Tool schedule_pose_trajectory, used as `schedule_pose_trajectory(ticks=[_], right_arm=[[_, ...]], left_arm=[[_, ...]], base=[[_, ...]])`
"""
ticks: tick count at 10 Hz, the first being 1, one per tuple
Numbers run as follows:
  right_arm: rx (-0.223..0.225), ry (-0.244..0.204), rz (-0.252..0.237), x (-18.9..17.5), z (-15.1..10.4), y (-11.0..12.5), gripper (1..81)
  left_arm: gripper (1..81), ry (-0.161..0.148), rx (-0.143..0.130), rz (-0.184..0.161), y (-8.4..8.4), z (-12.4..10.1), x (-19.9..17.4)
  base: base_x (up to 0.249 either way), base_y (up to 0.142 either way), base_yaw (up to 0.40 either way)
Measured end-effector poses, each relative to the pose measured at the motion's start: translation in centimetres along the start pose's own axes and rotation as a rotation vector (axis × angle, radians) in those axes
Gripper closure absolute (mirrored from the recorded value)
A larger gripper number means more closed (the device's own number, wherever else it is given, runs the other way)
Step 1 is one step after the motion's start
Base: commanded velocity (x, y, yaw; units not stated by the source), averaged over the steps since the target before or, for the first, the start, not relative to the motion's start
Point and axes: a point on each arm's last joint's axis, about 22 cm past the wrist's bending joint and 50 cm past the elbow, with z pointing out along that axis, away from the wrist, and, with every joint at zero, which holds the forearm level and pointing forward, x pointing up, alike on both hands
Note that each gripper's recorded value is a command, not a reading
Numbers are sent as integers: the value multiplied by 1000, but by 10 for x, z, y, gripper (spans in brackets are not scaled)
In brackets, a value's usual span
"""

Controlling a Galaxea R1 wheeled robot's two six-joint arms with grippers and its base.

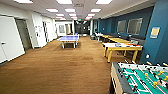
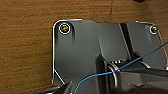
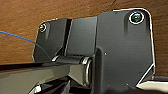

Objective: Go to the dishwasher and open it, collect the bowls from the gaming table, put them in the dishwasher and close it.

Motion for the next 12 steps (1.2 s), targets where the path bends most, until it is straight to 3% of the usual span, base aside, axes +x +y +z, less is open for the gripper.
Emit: schedule_pose_trajectory(ticks=[8,9,10,11,12], right_arm=[[-11,-7,1,-7,-2,6,10],[-9,-6,0,-1,-1,5,10],[-12,28,-7,20,-1,7,10],[-12,29,-7,15,-1,6,10],[-10,-18,3,-15,-2,6,10]], left_arm=[[10,-11,-1,-2,1,0,-11],[10,-6,-1,-2,1,0,-3],[10,19,-4,3,3,1,14],[10,21,-8,2,5,1,7],[10,-20,-6,-4,6,1,-18]], base=[[220,0,0],[227,0,0],[227,0,0],[228,0,0],[235,0,0]])
